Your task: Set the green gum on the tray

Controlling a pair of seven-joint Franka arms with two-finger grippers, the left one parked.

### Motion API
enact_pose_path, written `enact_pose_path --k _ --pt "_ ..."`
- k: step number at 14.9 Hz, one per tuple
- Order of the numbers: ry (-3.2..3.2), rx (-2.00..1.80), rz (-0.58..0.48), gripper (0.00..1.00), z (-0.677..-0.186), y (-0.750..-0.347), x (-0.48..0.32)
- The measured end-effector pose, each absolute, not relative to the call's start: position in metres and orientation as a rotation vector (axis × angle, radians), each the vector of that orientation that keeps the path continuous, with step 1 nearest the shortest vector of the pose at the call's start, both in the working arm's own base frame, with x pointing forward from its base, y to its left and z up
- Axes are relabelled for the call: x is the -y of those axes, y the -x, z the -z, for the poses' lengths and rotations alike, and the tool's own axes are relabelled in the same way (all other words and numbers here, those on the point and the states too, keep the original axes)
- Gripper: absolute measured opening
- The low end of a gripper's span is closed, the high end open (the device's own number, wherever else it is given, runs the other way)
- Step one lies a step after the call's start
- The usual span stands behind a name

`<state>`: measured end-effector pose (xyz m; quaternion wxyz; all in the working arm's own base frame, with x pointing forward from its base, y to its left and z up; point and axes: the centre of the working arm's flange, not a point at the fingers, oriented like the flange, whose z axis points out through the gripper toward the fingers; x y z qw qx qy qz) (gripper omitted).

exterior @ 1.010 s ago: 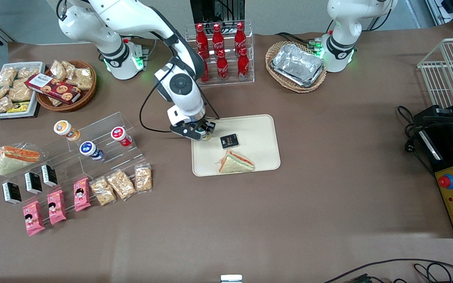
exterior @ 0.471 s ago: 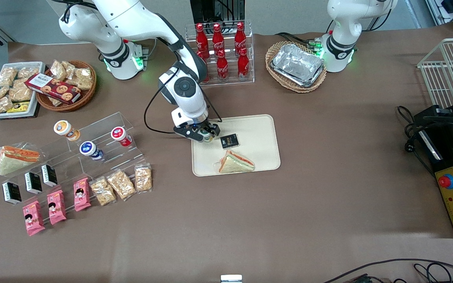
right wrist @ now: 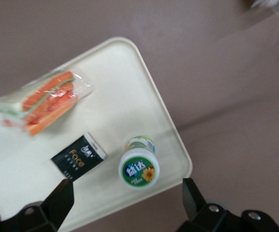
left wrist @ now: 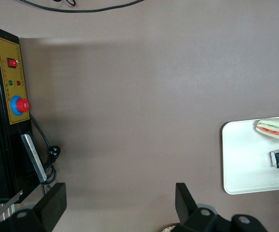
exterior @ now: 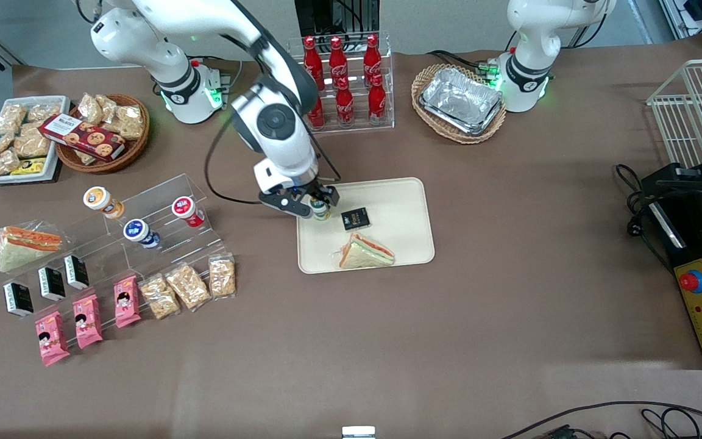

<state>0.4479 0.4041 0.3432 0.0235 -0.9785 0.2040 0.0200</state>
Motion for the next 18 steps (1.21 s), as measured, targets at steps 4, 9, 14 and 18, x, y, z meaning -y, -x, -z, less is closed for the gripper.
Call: enact_pose_path --k 4,9,14,18 --pt "3.061 -0.479 -0.116 1.00 -0.497 -0.471 -0.377" --pt "3.091 -0.175 -0.128 1.00 -0.615 -0.510 -0.263" --pt "3.134 0.115 -0.051 1.00 -0.636 -0.553 -0.085" --pt "3.135 0.190 -0.051 1.00 -0.626 -0.568 0.011"
